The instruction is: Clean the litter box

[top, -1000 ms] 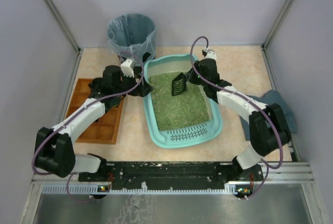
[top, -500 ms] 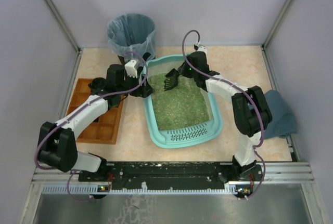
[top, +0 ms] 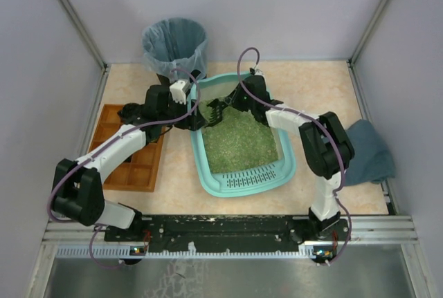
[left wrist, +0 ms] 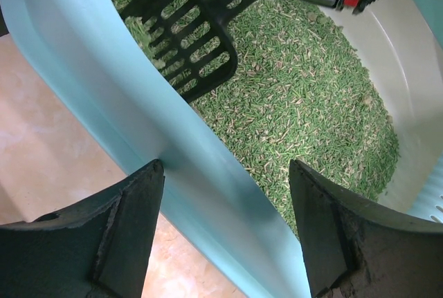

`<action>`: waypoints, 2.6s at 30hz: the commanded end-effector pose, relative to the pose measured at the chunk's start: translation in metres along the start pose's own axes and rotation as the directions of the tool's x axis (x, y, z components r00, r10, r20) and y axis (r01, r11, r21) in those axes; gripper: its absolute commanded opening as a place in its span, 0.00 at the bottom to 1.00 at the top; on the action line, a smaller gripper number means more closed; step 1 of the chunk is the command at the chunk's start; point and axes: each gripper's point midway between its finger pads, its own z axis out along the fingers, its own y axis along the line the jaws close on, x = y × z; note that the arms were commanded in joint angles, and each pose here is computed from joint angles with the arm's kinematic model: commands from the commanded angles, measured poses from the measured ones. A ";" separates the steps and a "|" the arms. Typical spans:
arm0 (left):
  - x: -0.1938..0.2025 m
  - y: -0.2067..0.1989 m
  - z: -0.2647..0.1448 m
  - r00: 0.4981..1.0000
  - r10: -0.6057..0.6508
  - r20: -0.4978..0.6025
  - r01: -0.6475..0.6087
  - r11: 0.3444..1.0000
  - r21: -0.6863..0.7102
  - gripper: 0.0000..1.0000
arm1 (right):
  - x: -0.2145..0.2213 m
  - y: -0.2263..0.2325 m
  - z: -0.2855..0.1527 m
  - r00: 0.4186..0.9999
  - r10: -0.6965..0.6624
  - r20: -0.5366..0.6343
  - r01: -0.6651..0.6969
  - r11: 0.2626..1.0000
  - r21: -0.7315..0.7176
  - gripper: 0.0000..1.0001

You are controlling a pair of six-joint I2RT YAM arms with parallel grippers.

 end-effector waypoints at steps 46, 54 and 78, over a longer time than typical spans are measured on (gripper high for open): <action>-0.044 0.006 -0.036 0.975 0.079 0.207 -0.054 0.991 -0.125 0.82 | -0.072 -0.005 -0.156 0.934 0.307 0.181 -0.263 0.936 -0.234 0.00; -0.048 0.008 -0.041 0.969 0.080 0.235 -0.047 0.989 -0.142 0.84 | -0.084 -0.027 -0.184 0.872 0.454 0.182 -0.376 0.860 -0.345 0.00; -0.052 0.022 -0.050 0.961 0.085 0.263 -0.028 0.976 -0.214 0.85 | -0.071 -0.009 -0.183 0.918 0.377 0.120 -0.281 0.835 -0.473 0.00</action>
